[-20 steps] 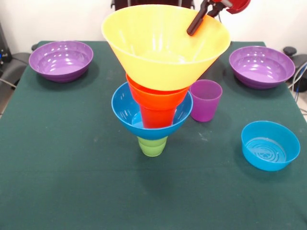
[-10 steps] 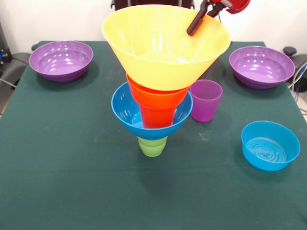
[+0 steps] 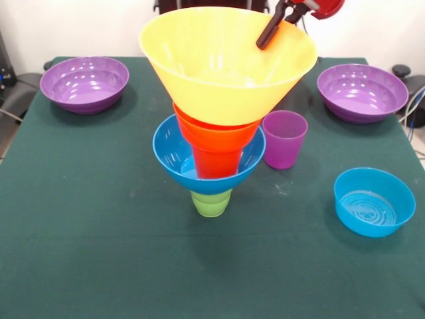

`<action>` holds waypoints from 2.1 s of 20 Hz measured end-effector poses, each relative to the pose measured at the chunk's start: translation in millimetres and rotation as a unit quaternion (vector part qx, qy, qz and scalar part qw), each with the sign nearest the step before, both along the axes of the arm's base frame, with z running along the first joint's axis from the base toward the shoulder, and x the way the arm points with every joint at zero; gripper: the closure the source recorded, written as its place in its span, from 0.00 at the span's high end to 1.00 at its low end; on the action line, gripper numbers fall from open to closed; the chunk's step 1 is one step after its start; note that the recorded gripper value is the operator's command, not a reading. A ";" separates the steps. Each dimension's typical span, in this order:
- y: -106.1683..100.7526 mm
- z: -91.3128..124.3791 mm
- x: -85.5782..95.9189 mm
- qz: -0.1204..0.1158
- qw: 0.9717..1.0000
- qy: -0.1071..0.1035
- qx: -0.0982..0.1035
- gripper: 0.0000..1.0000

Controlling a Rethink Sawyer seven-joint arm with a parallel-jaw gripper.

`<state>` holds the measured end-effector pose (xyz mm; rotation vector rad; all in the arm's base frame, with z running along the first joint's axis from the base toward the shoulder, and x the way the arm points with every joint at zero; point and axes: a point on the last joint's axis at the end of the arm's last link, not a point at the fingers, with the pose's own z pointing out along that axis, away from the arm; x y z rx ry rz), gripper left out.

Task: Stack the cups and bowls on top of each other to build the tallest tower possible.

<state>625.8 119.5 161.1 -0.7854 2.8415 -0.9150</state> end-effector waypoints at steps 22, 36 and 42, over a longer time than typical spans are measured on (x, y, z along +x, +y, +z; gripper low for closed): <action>-12.8 2.5 -2.2 -0.014 1.000 0.001 0.004 0.00; -13.7 2.1 -3.7 -0.017 1.000 0.003 0.007 0.00; -13.7 1.8 -3.7 -0.017 1.000 0.003 0.007 0.00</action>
